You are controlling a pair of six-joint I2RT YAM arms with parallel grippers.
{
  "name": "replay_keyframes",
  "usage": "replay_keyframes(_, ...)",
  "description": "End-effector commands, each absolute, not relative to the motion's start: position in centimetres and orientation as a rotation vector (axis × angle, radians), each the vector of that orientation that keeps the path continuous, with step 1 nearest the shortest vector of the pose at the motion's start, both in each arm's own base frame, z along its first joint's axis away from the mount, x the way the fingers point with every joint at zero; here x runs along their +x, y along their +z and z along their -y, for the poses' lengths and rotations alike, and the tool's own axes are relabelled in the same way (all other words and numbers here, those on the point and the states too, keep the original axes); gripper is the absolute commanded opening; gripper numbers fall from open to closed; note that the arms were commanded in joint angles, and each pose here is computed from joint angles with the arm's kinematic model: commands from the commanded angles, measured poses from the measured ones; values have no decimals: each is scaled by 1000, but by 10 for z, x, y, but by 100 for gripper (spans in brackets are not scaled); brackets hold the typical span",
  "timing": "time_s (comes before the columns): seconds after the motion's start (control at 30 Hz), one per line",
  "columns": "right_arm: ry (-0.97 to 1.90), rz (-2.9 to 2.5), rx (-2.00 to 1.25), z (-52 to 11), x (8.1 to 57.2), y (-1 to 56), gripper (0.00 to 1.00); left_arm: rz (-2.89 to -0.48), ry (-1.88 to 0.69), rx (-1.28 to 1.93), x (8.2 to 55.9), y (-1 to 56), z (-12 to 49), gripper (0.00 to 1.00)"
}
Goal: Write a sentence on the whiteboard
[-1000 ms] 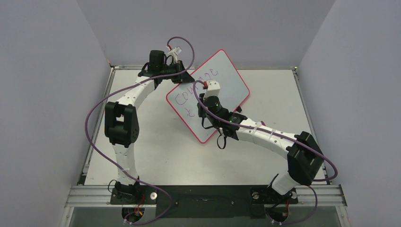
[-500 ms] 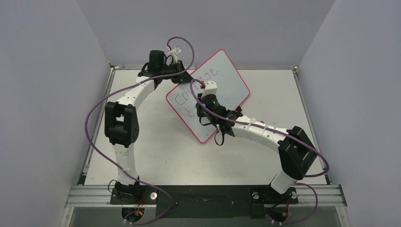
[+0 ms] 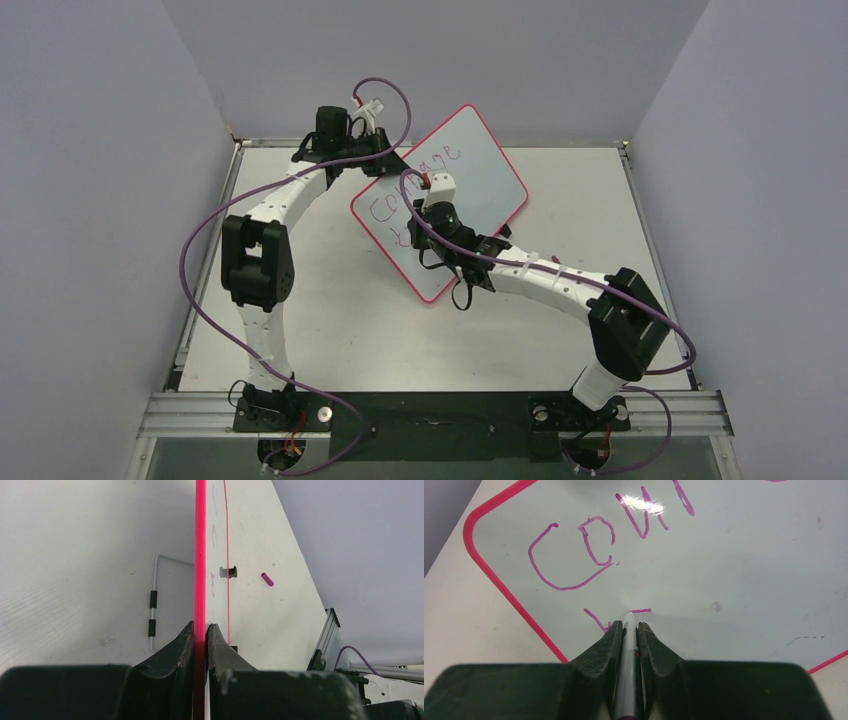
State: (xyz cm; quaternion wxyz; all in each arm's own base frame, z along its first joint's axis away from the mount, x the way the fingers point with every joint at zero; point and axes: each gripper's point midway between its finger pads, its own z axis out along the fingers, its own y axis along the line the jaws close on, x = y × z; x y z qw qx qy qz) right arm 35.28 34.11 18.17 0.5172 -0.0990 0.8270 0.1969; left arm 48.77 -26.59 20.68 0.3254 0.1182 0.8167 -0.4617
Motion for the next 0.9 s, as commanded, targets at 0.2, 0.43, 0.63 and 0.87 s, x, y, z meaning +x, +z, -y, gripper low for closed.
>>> replay_keyframes(0.2,510,-2004,-242,-346,336,167,0,-2038,-1162,431,486,232,273,0)
replay_keyframes(0.43,456,-2019,-213,-329,335,158,0,-2039,-1161,429,487,231,273,0)
replay_keyframes(0.63,434,-2017,-167,-318,345,160,0,-2040,-1161,430,487,230,274,0)
replay_keyframes(0.87,431,-1994,-153,-319,363,177,0,-2042,-1163,430,487,230,274,0)
